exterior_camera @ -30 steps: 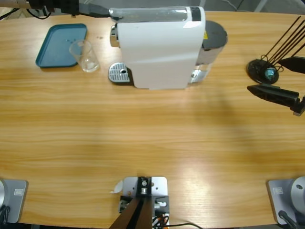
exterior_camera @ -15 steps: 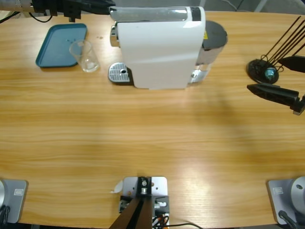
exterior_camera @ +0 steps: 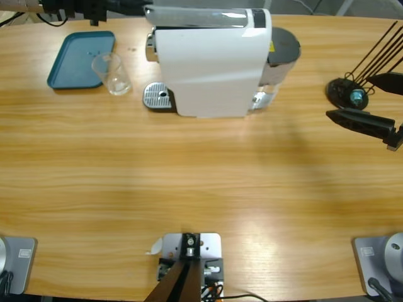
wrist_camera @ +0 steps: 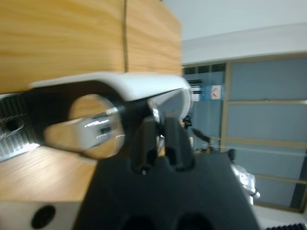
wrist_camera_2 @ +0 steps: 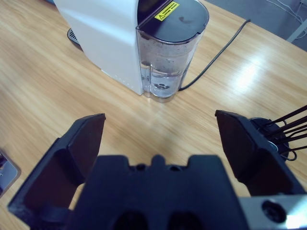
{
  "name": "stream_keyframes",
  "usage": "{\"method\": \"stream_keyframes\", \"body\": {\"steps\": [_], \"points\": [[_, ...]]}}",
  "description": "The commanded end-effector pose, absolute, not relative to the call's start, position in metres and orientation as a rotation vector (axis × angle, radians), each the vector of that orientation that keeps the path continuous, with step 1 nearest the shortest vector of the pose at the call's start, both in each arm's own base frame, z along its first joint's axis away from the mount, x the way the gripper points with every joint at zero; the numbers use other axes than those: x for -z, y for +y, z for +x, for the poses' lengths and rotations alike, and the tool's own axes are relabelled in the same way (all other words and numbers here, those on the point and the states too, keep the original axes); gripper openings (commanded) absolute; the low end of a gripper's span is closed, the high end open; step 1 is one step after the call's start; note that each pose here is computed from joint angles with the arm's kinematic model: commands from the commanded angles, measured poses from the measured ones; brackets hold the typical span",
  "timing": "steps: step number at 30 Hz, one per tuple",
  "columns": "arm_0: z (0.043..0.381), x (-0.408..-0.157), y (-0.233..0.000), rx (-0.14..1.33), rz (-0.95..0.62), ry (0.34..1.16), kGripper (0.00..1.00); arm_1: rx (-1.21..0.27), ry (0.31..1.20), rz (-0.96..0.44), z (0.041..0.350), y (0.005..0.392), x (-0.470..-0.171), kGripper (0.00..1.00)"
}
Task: Pour coffee
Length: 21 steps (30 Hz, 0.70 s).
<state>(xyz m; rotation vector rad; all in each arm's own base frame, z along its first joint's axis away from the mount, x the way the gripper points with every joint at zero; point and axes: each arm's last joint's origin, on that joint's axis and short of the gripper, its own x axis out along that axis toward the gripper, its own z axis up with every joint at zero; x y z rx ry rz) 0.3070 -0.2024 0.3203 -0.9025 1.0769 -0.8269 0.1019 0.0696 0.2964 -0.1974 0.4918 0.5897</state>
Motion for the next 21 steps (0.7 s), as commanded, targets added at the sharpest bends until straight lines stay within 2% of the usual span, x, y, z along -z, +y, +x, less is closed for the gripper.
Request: {"method": "stream_keyframes", "body": {"steps": [1,7,10,12,13,16,17,18,19,20,21], "points": [[0.296,-0.369,-0.211,0.933,-0.881,0.97,0.0,-0.57,0.51,-0.207,0.097,0.066,-0.285,1.0],[0.3,-0.377,-0.214,0.946,-0.871,0.948,0.0,-0.568,0.509,-0.207,0.097,0.066,-0.285,1.0],[0.293,-0.394,-0.21,0.889,-0.763,0.917,0.0,-0.567,0.508,-0.207,0.097,0.066,-0.285,1.0],[0.281,-0.413,-0.207,0.783,-0.593,0.885,0.0,-0.568,0.509,-0.207,0.098,0.066,-0.285,1.0],[0.272,-0.426,-0.205,0.709,-0.449,0.858,0.0,-0.569,0.509,-0.207,0.097,0.066,-0.285,1.0],[0.253,-0.444,-0.197,0.519,-0.134,0.789,0.0,-0.567,0.51,-0.207,0.097,0.066,-0.285,1.0],[0.246,-0.446,-0.19,0.471,-0.063,0.762,0.114,-0.566,0.511,-0.208,0.097,0.066,-0.286,1.0],[0.237,-0.445,-0.181,0.44,-0.024,0.743,0.552,-0.562,0.516,-0.211,0.097,0.065,-0.286,1.0],[0.223,-0.445,-0.169,0.427,-0.006,0.732,0.806,-0.551,0.529,-0.219,0.098,0.065,-0.287,1.0],[0.212,-0.443,-0.16,0.425,0.01,0.723,0.919,-0.54,0.55,-0.226,0.1,0.066,-0.287,1.0],[0.203,-0.439,-0.152,0.43,0.028,0.718,0.965,-0.516,0.575,-0.229,0.103,0.065,-0.289,1.0]]}}
